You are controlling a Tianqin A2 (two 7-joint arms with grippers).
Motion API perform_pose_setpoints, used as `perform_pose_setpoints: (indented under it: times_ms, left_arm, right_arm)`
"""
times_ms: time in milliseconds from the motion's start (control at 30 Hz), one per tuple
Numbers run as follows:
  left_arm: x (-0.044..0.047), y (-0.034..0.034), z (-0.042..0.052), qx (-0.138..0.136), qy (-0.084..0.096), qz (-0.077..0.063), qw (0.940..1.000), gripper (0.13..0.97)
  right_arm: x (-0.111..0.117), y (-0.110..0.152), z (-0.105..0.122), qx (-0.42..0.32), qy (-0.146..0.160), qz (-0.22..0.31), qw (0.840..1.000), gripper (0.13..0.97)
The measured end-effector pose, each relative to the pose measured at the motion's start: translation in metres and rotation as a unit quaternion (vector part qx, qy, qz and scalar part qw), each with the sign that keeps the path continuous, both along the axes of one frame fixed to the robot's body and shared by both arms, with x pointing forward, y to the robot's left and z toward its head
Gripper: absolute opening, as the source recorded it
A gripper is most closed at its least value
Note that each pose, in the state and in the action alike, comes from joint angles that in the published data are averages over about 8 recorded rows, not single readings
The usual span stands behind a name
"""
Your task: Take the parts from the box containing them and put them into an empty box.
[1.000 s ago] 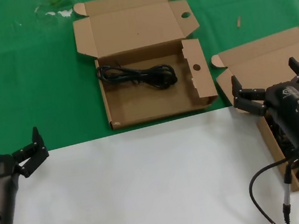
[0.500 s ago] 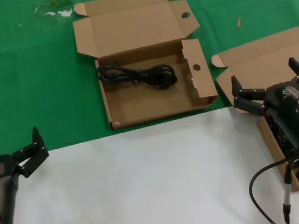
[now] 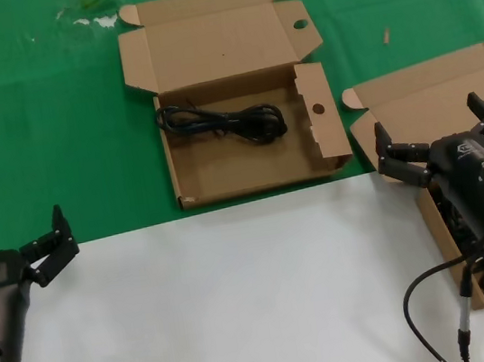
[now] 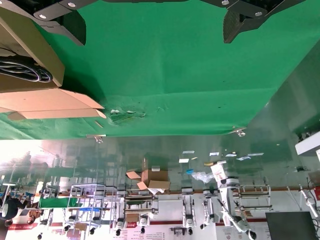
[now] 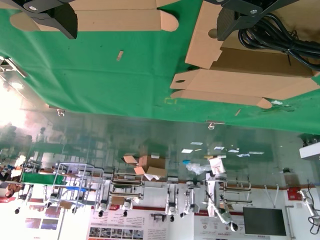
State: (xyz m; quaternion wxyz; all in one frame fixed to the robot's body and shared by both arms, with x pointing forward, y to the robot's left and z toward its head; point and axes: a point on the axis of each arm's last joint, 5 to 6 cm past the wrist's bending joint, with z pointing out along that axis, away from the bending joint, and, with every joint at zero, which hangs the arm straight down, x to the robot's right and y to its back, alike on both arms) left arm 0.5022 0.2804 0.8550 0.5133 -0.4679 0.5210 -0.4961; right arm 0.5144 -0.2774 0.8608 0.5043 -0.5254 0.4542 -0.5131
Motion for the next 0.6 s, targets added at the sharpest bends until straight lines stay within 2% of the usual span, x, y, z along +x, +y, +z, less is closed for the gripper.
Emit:
perform_pose_setpoints:
  times_ms: [600]
  left_arm:
    - [0.0000, 0.0000, 0.0000, 0.000, 0.000, 0.000, 1.0000, 0.966]
  right_arm:
    - [0.0000, 0.0000, 0.0000, 0.000, 0.000, 0.000, 1.000, 0.966]
